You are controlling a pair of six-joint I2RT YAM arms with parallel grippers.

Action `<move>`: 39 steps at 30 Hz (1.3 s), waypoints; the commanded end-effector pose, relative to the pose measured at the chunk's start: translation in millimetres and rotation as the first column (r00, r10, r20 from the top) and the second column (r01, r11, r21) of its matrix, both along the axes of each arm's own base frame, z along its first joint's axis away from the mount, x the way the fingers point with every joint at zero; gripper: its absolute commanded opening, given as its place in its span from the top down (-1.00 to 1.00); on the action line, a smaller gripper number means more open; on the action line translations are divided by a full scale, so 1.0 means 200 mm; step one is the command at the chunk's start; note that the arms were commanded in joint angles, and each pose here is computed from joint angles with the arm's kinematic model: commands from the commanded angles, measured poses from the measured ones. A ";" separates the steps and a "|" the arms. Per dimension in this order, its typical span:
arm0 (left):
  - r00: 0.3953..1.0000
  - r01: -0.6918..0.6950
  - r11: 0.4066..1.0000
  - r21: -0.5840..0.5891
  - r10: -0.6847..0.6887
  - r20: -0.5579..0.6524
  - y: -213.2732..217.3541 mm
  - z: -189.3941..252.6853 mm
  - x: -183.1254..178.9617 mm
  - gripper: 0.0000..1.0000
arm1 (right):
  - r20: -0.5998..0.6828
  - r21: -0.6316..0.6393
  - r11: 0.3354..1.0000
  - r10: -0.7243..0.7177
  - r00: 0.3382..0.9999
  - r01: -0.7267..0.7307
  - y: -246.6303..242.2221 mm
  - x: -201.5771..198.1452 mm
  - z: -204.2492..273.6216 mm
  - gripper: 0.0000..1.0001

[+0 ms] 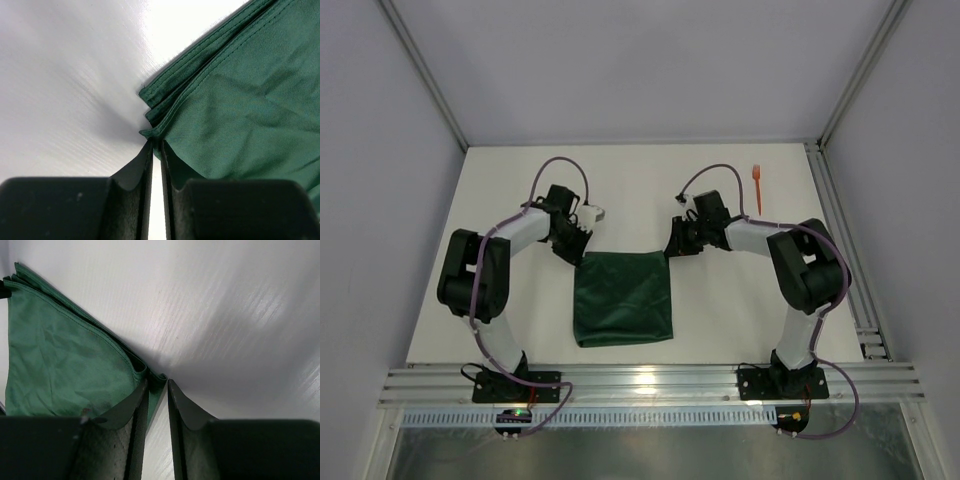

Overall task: Fold the napkin into a case and place the utensils inside
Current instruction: Smooth out the lower triangle-folded napkin at the center of the board.

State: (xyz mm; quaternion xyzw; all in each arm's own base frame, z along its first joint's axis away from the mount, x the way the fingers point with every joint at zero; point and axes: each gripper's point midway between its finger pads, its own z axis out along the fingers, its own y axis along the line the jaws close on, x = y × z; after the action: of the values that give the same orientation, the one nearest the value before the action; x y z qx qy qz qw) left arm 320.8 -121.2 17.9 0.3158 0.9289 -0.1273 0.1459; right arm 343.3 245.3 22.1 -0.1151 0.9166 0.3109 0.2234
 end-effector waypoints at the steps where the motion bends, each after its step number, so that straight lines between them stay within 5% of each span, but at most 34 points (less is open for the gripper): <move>1: 0.999 -0.009 1.000 0.004 0.009 0.046 -0.01 0.01 0.08 0.75 | -0.001 0.016 1.000 0.001 1.000 -0.001 0.03 0.02 -0.01 0.49; 8: 0.998 0.023 0.999 -0.035 -0.021 0.058 -0.08 0.03 0.10 0.77 | 0.016 0.027 1.000 -0.009 1.000 0.009 0.04 0.06 -0.01 0.92; 19: 0.997 0.034 0.999 -0.029 -0.032 0.070 -0.10 0.01 0.15 0.79 | 0.078 0.054 0.998 -0.024 0.997 0.019 0.10 0.21 0.05 0.93; 25: 0.996 0.028 1.000 -0.002 -0.028 0.083 -0.08 0.02 0.16 0.49 | 0.101 0.017 0.999 -0.048 0.994 0.047 0.03 0.20 0.10 0.43; 30: 0.991 0.021 1.000 0.017 -0.023 0.134 -0.05 0.12 0.18 0.08 | 0.195 -0.016 0.998 -0.057 0.979 0.061 -0.03 0.22 0.27 0.39; 35: 0.982 0.031 1.000 -0.002 -0.030 0.188 -0.05 0.29 0.16 -0.13 | 0.236 -0.047 0.998 -0.024 0.972 0.036 -0.01 0.21 0.30 0.39; 39: 0.985 0.057 0.998 -0.013 -0.054 0.167 -0.04 0.38 0.05 -0.26 | 0.204 -0.042 0.999 0.014 0.979 -0.006 0.06 0.19 0.23 0.20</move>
State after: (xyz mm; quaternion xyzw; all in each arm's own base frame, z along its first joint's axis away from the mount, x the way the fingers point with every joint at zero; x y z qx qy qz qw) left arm 339.2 -127.2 60.7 0.3359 0.9141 -0.1052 0.2012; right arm 377.6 248.3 66.8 -0.1363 0.8988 0.2832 0.3056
